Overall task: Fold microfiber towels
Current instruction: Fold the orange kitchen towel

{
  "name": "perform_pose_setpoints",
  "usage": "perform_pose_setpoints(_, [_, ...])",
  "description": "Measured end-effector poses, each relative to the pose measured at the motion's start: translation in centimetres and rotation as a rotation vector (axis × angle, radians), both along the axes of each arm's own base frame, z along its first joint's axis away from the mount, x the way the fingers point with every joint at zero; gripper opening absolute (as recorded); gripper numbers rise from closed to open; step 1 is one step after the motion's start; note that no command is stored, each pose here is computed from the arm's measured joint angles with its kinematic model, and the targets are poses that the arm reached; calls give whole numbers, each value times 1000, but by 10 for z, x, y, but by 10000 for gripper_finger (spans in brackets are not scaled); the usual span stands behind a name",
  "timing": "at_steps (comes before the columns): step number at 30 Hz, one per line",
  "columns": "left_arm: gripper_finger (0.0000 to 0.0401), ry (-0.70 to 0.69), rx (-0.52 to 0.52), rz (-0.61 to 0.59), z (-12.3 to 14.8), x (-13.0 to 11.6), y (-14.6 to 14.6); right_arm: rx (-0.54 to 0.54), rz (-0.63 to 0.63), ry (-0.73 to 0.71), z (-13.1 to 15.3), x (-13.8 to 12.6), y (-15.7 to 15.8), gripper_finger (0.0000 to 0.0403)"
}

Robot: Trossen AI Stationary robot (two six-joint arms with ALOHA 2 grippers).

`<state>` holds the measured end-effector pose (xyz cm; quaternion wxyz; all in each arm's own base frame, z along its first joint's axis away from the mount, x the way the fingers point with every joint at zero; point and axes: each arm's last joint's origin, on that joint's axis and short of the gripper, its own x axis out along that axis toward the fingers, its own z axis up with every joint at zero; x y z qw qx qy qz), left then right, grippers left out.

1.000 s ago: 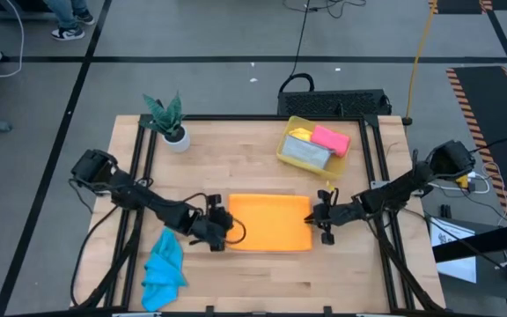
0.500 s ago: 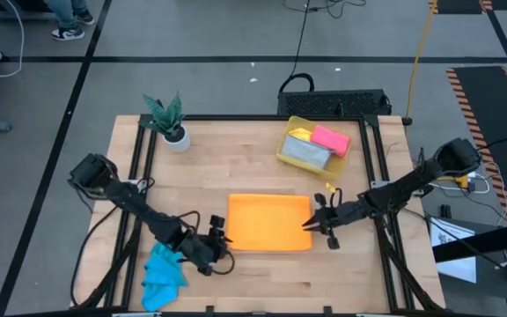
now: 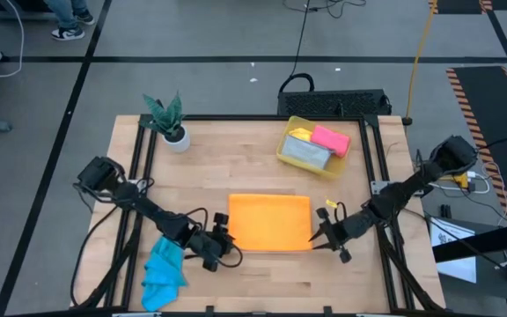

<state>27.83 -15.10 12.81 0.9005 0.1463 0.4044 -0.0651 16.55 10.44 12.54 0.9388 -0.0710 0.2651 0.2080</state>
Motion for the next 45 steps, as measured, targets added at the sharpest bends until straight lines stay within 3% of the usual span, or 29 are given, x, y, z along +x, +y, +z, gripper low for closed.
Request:
perform_pose_setpoints(6, [28, 9, -14, 11, 0, 3, 6, -65, -32, -15, -7, -3, 8, 115])
perform_pose_setpoints(8, [10, -4, 1, 28, 1, 3, 7, -59, -39, 7, -9, 0, 11, 115])
perform_pose_setpoints(12, [9, -87, 100, 151, 9, 3, 12, -72, -51, 54, -10, 11, 20, 115])
perform_pose_setpoints(17, [9, -119, 181, 236, 12, 1, 16, -184, -101, 116, -12, 20, 24, 114])
perform_pose_setpoints(28, [13, -104, 181, 254, 11, -1, 17, -177, -184, 144, -9, 22, 24, 112])
perform_pose_setpoints(32, [5, -100, 173, 248, 11, -1, 17, -165, -215, 143, -7, 21, 23, 87])
perform_pose_setpoints(39, [13, -101, 177, 244, 11, -1, 17, -271, -301, 144, -11, 19, 16, 6])
perform_pose_setpoints(45, [10, -202, 369, 324, 25, 1, 27, -412, -392, 36, 3, 28, 9, 3])
